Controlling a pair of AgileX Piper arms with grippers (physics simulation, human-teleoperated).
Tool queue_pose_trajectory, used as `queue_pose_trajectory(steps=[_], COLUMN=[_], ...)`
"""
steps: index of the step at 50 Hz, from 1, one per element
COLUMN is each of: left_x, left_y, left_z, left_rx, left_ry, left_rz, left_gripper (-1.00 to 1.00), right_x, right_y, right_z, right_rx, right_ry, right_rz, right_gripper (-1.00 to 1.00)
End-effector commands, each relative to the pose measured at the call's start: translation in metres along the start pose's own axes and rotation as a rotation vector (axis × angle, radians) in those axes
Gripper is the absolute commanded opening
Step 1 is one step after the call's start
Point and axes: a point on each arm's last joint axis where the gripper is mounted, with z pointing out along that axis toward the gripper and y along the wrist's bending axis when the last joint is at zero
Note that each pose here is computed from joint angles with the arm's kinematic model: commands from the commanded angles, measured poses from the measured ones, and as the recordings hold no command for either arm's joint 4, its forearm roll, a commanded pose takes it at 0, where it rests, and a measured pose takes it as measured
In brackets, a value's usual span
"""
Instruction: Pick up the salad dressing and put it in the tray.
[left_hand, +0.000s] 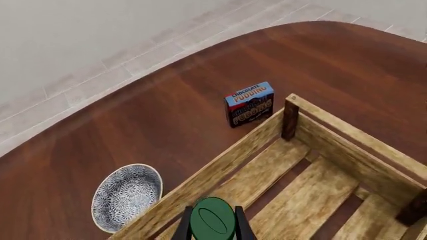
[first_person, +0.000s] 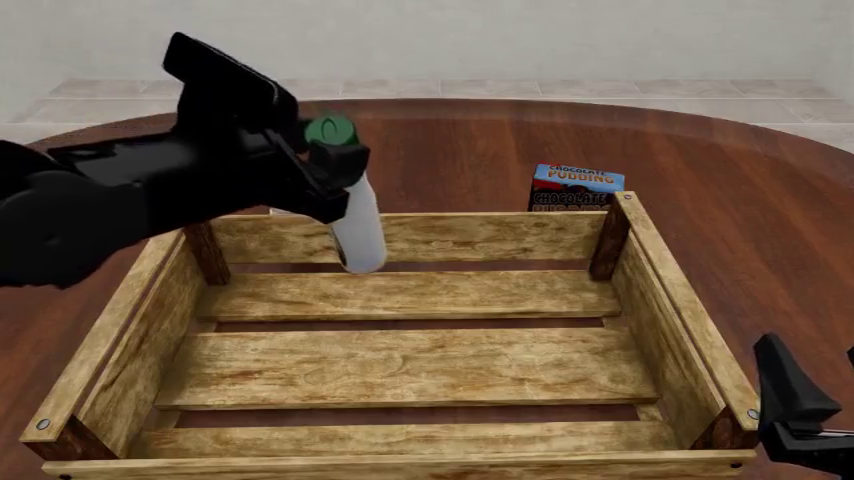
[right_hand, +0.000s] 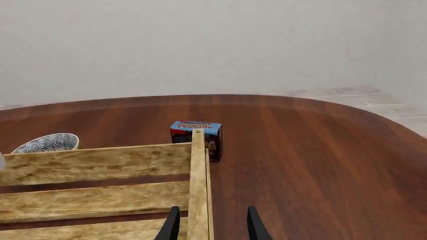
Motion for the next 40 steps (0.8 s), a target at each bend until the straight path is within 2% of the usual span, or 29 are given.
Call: queue_pose_trajectory(steps=[1, 3, 15, 40], left_x=[0.001, 0.003, 0.016, 0.039], left_y=[0.001, 0.0, 0.001, 0.007], left_z=[0.006, 0.01, 0.021, 0.035], left_rx=[-0.001, 0.001, -0.005, -0.026], left_ry=[0.014, 0.029, 0.065, 0.119], left_rz=[-0.018, -0.039, -0.063, -0.065], left_gripper=[-1.0, -1.0, -1.0, -1.0], right_x=[0.0, 0.0, 0.0, 0.0], right_y=[0.0, 0.0, 0.0, -0.001], right_z=[0.0, 0.0, 0.0, 0.001], right_rx=[0.002, 0.002, 0.005, 0.009], right_ry=[0.0, 0.0, 0.001, 0.0], right_rz=[0.001, 0.0, 0.005, 0.009], right_gripper=[1.0, 1.0, 1.0, 1.0])
